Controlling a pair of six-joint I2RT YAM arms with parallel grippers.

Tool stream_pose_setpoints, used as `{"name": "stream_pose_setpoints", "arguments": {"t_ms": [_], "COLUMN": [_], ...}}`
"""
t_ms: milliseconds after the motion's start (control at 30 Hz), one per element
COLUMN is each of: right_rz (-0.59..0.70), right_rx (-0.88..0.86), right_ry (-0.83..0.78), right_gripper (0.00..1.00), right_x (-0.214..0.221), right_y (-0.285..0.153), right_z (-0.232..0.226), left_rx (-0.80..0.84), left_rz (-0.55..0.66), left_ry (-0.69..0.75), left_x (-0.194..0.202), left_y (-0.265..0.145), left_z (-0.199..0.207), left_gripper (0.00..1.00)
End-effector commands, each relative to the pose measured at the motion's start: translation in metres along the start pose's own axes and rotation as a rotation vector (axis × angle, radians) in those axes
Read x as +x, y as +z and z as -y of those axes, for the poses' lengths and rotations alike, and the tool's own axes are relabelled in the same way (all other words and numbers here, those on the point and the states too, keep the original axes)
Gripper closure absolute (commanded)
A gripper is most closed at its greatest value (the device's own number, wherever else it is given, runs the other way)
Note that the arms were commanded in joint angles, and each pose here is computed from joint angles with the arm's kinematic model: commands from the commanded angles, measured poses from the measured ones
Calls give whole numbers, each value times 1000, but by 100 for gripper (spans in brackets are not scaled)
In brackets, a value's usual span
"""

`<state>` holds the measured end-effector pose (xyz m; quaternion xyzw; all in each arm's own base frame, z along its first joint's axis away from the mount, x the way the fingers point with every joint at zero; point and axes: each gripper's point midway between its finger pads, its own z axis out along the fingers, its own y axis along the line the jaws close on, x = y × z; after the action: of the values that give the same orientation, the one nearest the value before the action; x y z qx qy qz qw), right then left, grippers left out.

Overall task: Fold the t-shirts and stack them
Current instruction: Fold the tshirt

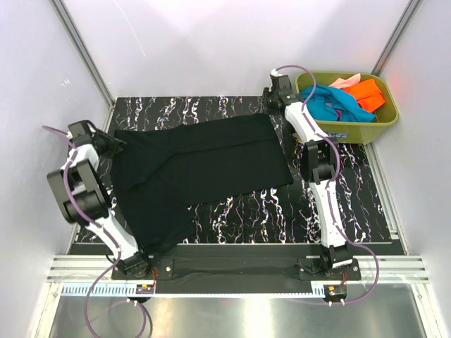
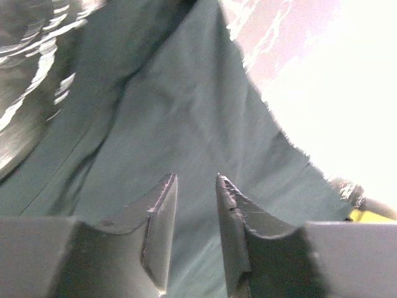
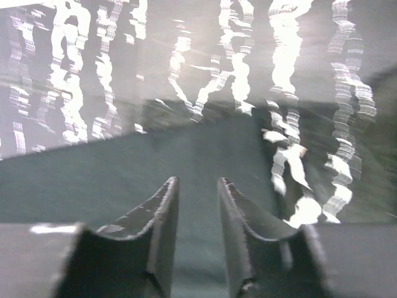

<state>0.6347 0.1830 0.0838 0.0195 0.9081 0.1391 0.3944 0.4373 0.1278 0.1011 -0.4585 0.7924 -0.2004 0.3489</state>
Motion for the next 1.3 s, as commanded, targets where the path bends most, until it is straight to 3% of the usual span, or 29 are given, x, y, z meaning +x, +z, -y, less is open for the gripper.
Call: {"name": "stream_pose_setpoints", "arguments": {"t_ms": [0, 33, 333, 433, 600, 733, 1067, 1267], "right_rz": [88, 94, 100, 82, 70, 64, 63, 57], "right_rx": [-206, -218, -216, -172, -80, -42, -24, -89], "right_ry": [98, 112, 255, 294, 423, 462, 484, 445], "right_gripper": [66, 72, 80, 81, 81, 81, 81, 79], "right_x": [-19, -19, -9, 1, 7, 8, 7, -6], "right_y": [17, 19, 46, 56, 67, 71, 73, 60], "right_z": [-43, -45, -39, -27, 13, 31, 45, 28], "left_rx": [168, 181, 239, 198, -81, -180, -181, -54], "left_rz": [55, 65, 78, 66, -46, -29, -54, -9], "left_ry": [-5, -11, -54, -82, -234, -291, -195, -45], "left_x": [-30, -34, -57, -62, -40, -46, -72, -91], "left_y": [16, 26, 62, 74, 99, 96, 101, 64], "left_z": [47, 46, 59, 52, -14, -46, -39, 8], "left_gripper": [68, 68, 68, 67, 71, 72, 72, 50]}}
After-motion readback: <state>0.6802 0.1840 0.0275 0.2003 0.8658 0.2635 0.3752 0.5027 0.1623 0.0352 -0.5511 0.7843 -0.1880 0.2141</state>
